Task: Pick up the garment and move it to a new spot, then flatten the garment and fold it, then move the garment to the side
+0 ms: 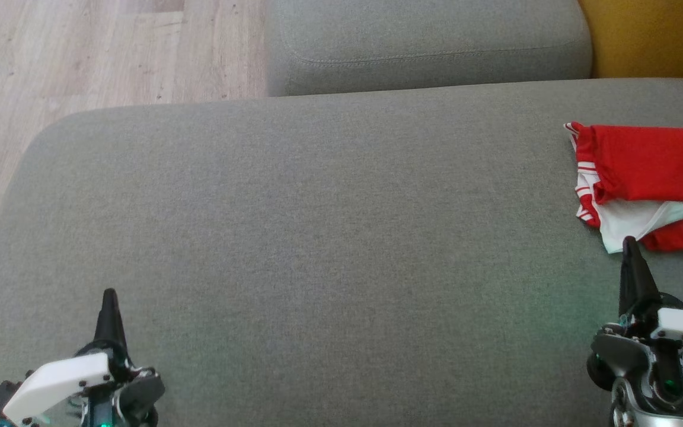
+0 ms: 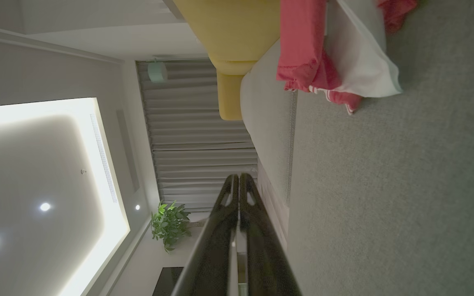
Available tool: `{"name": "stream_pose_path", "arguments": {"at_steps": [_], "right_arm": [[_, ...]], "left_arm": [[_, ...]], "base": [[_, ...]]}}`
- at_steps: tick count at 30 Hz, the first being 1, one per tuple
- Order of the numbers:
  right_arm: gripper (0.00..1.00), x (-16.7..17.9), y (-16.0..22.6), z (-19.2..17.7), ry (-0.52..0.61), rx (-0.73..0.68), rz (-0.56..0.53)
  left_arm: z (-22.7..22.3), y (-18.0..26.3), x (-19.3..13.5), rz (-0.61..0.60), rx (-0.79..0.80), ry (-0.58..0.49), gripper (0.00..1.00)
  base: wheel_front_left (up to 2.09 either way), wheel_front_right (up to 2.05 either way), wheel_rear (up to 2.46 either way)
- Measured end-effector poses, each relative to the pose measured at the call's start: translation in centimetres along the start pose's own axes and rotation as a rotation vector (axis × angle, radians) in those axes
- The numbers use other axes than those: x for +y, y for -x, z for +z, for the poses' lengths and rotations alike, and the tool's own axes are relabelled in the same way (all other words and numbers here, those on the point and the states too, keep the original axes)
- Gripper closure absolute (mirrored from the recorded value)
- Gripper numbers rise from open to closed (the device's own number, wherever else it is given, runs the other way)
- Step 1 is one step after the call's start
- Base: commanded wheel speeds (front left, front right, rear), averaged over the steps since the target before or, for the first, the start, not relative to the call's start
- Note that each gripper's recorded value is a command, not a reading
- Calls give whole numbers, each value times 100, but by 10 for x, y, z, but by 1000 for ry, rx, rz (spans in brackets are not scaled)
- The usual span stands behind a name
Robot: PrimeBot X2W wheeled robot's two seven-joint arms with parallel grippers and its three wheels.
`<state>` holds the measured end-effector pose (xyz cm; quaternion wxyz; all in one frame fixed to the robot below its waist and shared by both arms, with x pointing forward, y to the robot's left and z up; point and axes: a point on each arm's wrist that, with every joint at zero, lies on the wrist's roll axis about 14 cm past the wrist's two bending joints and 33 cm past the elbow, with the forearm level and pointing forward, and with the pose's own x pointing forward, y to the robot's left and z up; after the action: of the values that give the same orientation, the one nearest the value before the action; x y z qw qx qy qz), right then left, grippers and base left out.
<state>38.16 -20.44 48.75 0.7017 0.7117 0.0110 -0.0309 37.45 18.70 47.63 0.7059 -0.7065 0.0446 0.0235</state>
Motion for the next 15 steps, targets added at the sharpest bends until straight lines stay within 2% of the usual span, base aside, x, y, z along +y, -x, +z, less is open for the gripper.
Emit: {"name": "stream_pose_path", "arguments": {"at_steps": [15], "right_arm": [[100,0,0,0,-1,4,0]], "left_arm": [[0,0,0,0,0,0,100]], "base": [[0,0,0]]}}
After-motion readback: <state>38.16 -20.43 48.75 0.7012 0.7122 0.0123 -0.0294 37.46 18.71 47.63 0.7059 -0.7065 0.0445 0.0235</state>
